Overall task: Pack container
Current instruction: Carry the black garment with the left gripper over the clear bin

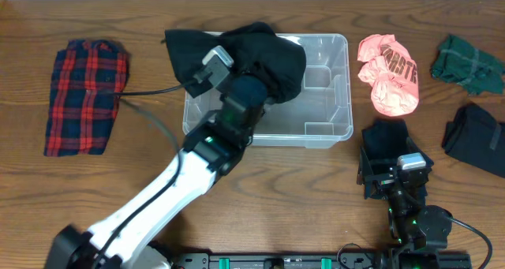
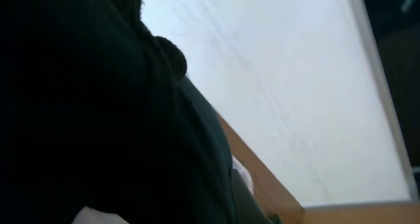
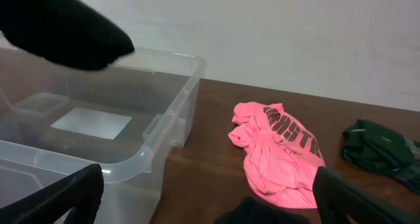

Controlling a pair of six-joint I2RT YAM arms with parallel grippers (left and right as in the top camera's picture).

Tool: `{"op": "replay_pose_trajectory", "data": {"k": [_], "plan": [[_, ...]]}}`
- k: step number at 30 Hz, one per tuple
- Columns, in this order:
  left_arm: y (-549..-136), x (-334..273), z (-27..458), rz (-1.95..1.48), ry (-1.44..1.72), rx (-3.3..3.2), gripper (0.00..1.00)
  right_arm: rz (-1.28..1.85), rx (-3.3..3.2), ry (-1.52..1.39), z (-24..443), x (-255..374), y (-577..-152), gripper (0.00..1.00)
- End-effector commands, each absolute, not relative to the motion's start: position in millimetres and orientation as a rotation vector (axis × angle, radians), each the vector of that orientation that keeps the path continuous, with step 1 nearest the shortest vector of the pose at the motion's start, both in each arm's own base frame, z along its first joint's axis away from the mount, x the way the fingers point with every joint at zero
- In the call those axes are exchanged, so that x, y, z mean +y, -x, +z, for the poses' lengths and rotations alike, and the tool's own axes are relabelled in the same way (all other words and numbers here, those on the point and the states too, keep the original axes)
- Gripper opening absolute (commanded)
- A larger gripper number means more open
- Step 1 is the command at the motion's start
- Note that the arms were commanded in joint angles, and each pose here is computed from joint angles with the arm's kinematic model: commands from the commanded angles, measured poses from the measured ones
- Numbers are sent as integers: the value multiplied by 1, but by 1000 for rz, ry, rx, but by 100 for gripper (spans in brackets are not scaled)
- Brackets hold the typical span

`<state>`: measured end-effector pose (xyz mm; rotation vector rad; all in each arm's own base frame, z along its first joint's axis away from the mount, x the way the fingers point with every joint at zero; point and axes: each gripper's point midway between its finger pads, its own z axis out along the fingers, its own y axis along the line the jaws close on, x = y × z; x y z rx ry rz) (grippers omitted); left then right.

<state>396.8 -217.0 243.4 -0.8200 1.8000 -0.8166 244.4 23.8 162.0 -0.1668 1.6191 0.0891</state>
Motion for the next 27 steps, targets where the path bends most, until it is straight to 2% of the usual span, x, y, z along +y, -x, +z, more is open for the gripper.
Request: {"op": "replay_pose_trajectory", "data": {"k": [1,18,19,20,25,27], "plan": [[-405,-215,258,-843,885,1695,6,71,1617,167,161,21,-245,99],[-409,-253,239,-982,951,1668,6,71,1617,167,161,21,-245,99],[-409,-253,240,-987,951,1663,9,71,1617,167,161,21,-245,99],[-409,-253,241,-990,951,1660,17,71,1617,167,161,21,-245,99],[-409,-255,242,-996,948,1659,79,71,1617,167,161,21,-245,99],[-409,-255,242,-999,947,1661,89,71,1617,167,161,21,-245,99]]}}
